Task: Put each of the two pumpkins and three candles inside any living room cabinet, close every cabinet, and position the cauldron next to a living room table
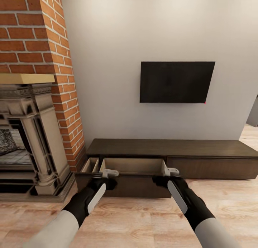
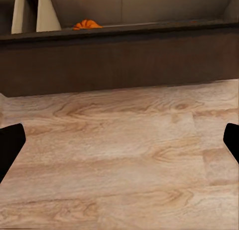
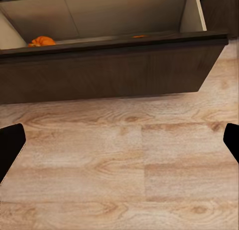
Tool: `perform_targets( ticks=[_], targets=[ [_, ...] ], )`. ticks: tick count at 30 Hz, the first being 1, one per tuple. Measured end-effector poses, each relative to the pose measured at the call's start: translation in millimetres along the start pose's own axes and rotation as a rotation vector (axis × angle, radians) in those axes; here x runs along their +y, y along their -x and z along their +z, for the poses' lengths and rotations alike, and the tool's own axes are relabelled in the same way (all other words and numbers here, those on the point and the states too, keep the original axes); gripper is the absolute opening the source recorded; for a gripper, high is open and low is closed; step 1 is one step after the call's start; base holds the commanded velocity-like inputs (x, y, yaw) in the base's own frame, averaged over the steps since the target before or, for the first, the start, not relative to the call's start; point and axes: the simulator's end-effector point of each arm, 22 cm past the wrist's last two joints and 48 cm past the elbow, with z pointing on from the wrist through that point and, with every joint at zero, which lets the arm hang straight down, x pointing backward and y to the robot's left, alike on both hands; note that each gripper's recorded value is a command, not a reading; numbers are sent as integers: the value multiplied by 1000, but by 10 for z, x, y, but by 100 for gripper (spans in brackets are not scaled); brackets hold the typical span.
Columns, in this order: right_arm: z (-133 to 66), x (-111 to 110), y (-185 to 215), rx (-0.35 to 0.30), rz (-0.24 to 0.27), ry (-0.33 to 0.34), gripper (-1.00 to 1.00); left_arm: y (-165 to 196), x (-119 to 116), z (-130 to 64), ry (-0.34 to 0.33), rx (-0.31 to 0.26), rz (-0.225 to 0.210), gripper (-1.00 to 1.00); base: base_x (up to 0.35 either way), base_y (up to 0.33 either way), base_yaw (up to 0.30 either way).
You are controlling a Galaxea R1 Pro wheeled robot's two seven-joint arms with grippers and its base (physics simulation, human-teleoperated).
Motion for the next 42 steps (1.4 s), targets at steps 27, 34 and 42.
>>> perform_targets(
  ticks=[27,34,42],
  targets=[
    [-19,-162,-495,-127,89,-46,100,-631,523,103,112,-156,-101,100,0,0,0],
    [90,-170,-819,-141,42,-70,100,-675,668,106,147,-231,-118,100,0,0,0],
    [152,-67,-1142,-90,17,-66,100,-759,770,105,171,-266,-126,100,0,0,0]
  ],
)
